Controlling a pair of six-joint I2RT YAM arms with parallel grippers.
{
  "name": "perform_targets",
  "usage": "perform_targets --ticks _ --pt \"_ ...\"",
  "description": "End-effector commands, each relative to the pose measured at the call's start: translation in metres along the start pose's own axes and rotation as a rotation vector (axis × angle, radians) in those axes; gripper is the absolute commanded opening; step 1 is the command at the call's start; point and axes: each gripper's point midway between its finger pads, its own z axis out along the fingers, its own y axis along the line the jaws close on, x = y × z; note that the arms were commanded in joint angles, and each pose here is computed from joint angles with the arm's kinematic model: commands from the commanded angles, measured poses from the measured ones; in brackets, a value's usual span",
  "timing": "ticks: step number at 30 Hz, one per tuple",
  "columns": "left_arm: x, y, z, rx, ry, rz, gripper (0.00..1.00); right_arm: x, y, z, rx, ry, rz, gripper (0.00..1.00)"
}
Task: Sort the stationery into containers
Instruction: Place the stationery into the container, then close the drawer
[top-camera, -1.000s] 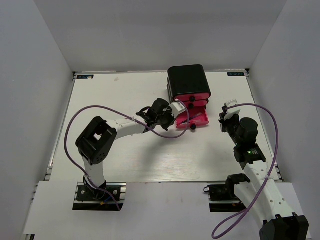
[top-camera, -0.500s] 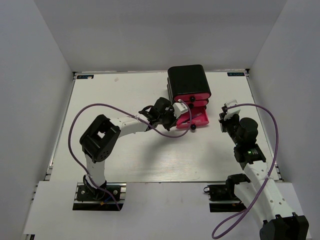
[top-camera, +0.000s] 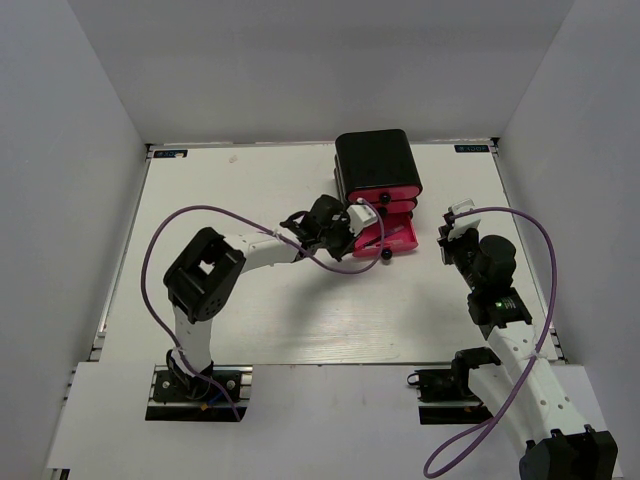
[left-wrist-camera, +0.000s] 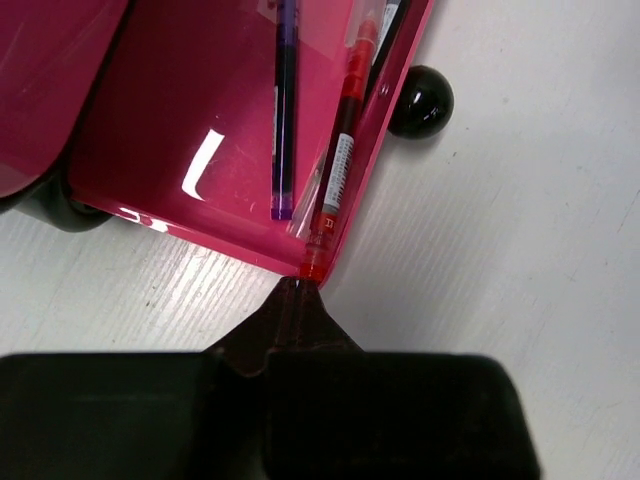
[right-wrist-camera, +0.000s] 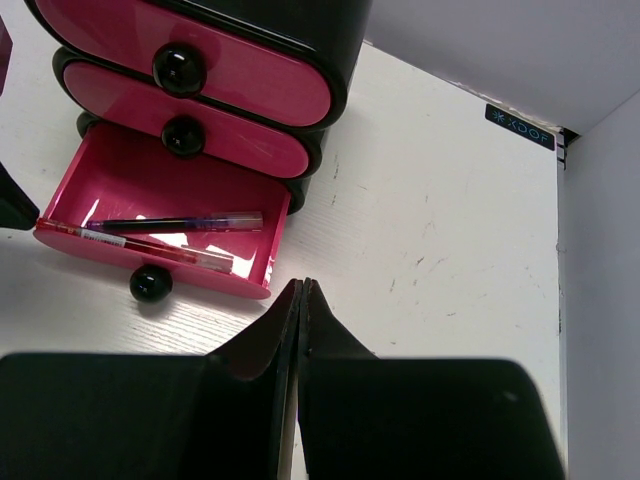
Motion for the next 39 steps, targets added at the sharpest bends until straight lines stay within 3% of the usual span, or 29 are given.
perform_targets --ticks 1,11,14,15,16,18,20,21,25,27,30,31,32,33,34,35,37,39 --pt "-0.032 0.0 -0.002 0.012 -0.081 -0.003 0.0 -0.012 -0.007 0.0 0.03 -0.053 -0.005 0.0" --pt "-0.042 0.01 -0.001 -0.036 -0.101 -0.02 0.0 -0.012 -0.007 0.0 0.029 -0.05 -0.006 0.0" --pt "-0.047 0.016 -0.022 -0.105 -0.123 -0.036 0.07 -0.01 -0.004 0.001 0.011 -0.048 -0.01 0.02" --pt "-0.053 0.02 -0.029 -0.135 -0.144 -0.033 0.15 -0.008 -0.003 0.001 0.002 -0.038 -0.023 0.09" --pt "-0.059 0.02 -0.037 -0.146 -0.165 -0.04 0.2 -0.007 0.004 0.002 -0.04 -0.041 -0.03 0.24" --pt "-0.071 0.019 -0.06 -0.165 -0.208 -0.033 0.31 -0.001 0.028 0.0 -0.176 -0.032 -0.061 0.42" --pt "-0.075 0.017 -0.076 -0.181 -0.223 -0.056 0.5 0.01 0.042 -0.001 -0.264 -0.01 -0.116 0.56" --pt "-0.084 0.022 -0.094 -0.231 -0.25 -0.072 0.55 0.019 0.061 -0.007 -0.373 0.01 -0.108 0.58" --pt "-0.067 0.029 -0.136 -0.355 -0.167 -0.216 0.72 0.029 0.085 -0.012 -0.524 0.034 -0.143 0.66" --pt "-0.054 0.038 -0.157 -0.442 -0.119 -0.24 0.73 0.039 0.087 -0.008 -0.545 0.098 -0.107 0.74" --pt "-0.012 0.033 -0.188 -0.505 -0.056 -0.245 0.74 0.054 0.094 0.0 -0.581 0.199 -0.042 0.8" --pt "0.021 0.028 -0.192 -0.516 -0.003 -0.245 0.74 0.058 0.097 0.001 -0.591 0.224 -0.03 0.8" --pt "0.031 0.029 -0.202 -0.545 -0.005 -0.245 0.8 0.059 0.1 0.007 -0.594 0.256 0.009 0.8" --pt "0.028 0.026 -0.222 -0.558 -0.068 -0.246 0.82 0.062 0.101 0.009 -0.595 0.277 0.023 0.78" --pt "0.053 0.022 -0.222 -0.557 -0.042 -0.235 0.84 0.074 0.104 0.016 -0.593 0.331 0.031 0.76" --pt "0.058 0.027 -0.234 -0.612 -0.074 -0.237 0.93 0.072 0.105 0.02 -0.584 0.347 0.049 0.75" --pt "0.042 0.012 -0.255 -0.56 -0.225 -0.258 0.97 0.085 0.105 0.028 -0.562 0.407 0.071 0.74" --pt "0.033 0.011 -0.27 -0.566 -0.297 -0.26 1.0 0.086 0.107 0.034 -0.539 0.417 0.103 0.76"
